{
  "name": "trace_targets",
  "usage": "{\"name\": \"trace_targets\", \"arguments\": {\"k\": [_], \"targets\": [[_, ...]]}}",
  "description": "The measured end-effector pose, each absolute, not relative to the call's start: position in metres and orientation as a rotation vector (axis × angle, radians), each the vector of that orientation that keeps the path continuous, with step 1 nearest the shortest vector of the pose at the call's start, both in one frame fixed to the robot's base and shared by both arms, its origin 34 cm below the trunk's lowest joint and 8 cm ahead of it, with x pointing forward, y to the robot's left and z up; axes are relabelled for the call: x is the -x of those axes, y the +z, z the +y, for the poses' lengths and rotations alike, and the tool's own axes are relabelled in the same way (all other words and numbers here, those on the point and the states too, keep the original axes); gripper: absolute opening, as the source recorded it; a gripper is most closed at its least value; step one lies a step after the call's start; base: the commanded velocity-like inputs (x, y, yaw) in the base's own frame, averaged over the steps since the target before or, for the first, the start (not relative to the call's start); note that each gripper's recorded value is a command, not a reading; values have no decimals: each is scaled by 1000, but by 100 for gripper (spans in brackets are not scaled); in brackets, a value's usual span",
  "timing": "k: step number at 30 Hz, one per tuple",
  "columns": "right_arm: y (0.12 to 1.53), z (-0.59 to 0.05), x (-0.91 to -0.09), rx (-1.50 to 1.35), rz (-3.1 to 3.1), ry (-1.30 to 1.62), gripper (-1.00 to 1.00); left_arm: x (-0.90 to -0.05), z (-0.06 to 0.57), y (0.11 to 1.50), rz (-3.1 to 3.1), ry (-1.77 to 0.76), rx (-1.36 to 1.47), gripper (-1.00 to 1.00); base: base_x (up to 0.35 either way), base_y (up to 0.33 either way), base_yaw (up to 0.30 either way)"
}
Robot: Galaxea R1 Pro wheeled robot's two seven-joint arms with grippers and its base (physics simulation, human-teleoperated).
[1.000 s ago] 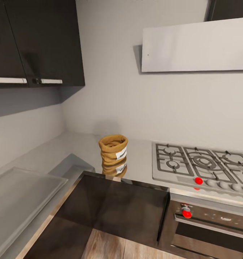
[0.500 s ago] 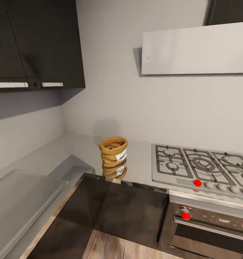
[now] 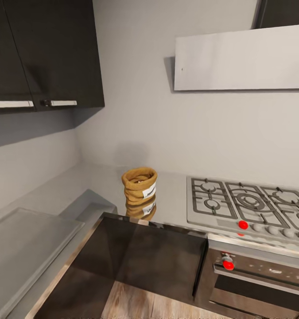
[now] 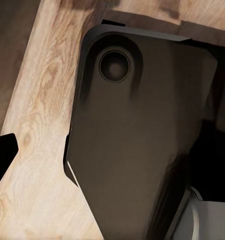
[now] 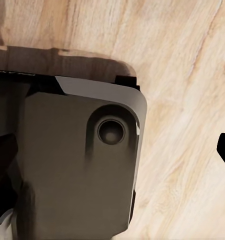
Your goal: In the kitchen, take the popcorn bag from the countertop, put it into the microwave, and heat it until the popcorn is cooked so the cooked popcorn ends up inside the bag.
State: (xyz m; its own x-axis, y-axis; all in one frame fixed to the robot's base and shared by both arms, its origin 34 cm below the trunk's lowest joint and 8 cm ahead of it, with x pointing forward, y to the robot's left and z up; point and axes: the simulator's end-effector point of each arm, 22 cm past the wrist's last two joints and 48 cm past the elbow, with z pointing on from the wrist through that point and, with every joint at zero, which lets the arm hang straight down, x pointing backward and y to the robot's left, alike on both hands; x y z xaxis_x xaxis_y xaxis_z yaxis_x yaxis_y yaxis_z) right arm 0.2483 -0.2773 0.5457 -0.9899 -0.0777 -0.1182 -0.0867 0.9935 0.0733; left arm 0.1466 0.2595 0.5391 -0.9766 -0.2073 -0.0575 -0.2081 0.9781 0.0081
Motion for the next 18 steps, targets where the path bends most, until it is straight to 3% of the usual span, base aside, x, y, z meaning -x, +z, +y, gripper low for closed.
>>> {"name": "trace_targets", "arguments": {"k": [18], "targets": [[543, -276, -238, 129, 3048, 122, 100, -135, 260, 539, 3097, 27, 326, 100, 0, 0, 0]]}}
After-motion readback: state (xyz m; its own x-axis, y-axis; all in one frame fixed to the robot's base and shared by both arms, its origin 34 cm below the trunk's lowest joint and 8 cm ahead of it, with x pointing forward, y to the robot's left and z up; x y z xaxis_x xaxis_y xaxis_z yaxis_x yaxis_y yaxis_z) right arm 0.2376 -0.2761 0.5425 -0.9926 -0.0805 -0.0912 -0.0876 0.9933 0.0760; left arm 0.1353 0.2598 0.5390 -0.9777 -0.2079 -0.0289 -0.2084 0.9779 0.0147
